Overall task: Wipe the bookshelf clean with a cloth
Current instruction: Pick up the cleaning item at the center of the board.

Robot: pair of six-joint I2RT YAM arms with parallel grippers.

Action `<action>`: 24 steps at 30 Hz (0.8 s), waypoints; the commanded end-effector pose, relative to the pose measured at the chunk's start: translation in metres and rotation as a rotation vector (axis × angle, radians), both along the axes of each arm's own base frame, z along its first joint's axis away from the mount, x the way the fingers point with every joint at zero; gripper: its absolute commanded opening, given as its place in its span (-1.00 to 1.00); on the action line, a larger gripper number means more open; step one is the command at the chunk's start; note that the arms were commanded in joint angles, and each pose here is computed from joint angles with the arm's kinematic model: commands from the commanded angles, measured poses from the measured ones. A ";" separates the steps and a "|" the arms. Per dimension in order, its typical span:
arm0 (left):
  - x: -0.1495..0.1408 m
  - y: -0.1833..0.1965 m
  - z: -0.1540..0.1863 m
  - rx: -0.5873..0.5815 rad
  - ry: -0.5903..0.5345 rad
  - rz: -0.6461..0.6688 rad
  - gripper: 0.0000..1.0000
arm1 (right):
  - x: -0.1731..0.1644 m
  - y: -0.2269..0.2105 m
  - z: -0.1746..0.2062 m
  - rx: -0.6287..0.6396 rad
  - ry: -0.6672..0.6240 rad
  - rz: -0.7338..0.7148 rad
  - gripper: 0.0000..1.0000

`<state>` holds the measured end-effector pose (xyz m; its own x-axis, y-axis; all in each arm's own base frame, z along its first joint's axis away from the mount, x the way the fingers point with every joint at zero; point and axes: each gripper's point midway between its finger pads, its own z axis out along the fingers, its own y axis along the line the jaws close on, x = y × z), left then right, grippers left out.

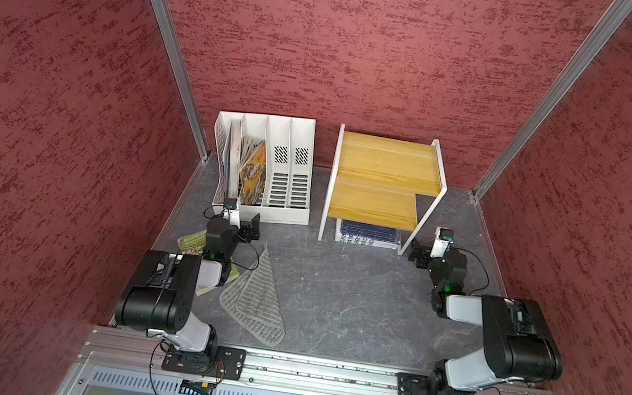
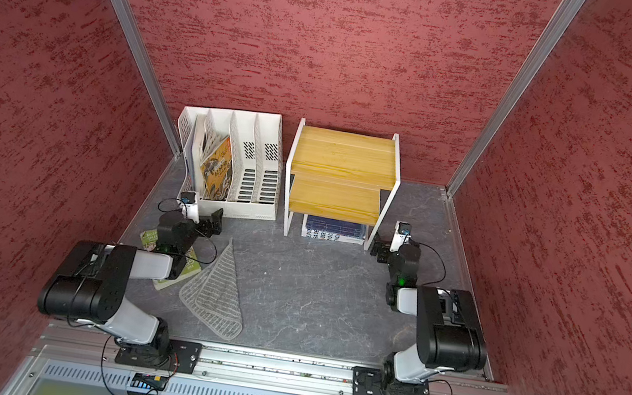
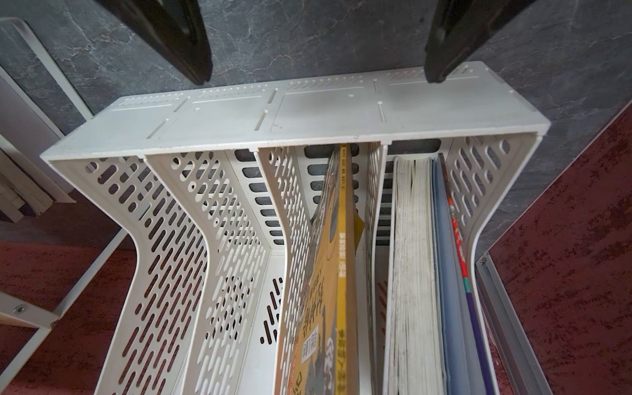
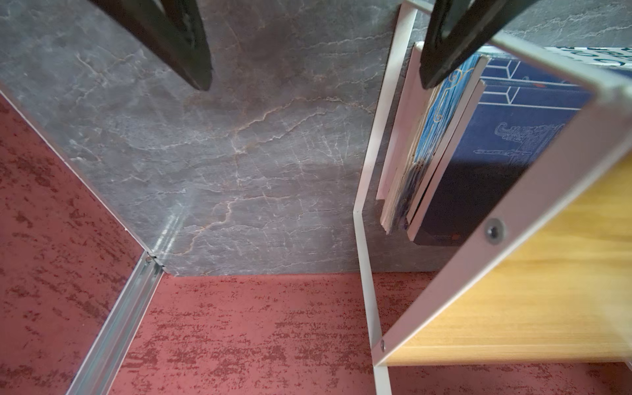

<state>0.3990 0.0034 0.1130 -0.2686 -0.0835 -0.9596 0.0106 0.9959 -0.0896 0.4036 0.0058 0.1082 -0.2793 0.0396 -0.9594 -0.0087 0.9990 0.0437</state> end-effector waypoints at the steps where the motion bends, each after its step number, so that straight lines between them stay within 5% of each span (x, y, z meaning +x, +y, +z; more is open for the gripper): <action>1: 0.003 0.000 0.002 0.003 -0.009 0.000 0.99 | 0.002 -0.001 0.007 -0.002 -0.020 0.001 0.97; 12: 0.002 0.002 0.004 -0.016 -0.012 -0.009 0.99 | 0.002 0.000 0.007 -0.002 -0.020 0.001 0.97; 17: -0.001 0.019 0.022 -0.031 0.003 0.093 0.99 | -0.002 -0.011 0.025 0.006 -0.037 -0.068 0.97; 20: -0.014 0.015 0.046 -0.087 0.070 0.104 1.00 | -0.018 -0.026 0.034 0.032 0.078 -0.168 0.97; 24: -0.044 -0.001 0.086 -0.230 0.212 0.108 0.99 | -0.056 -0.029 0.064 0.239 0.166 -0.267 0.97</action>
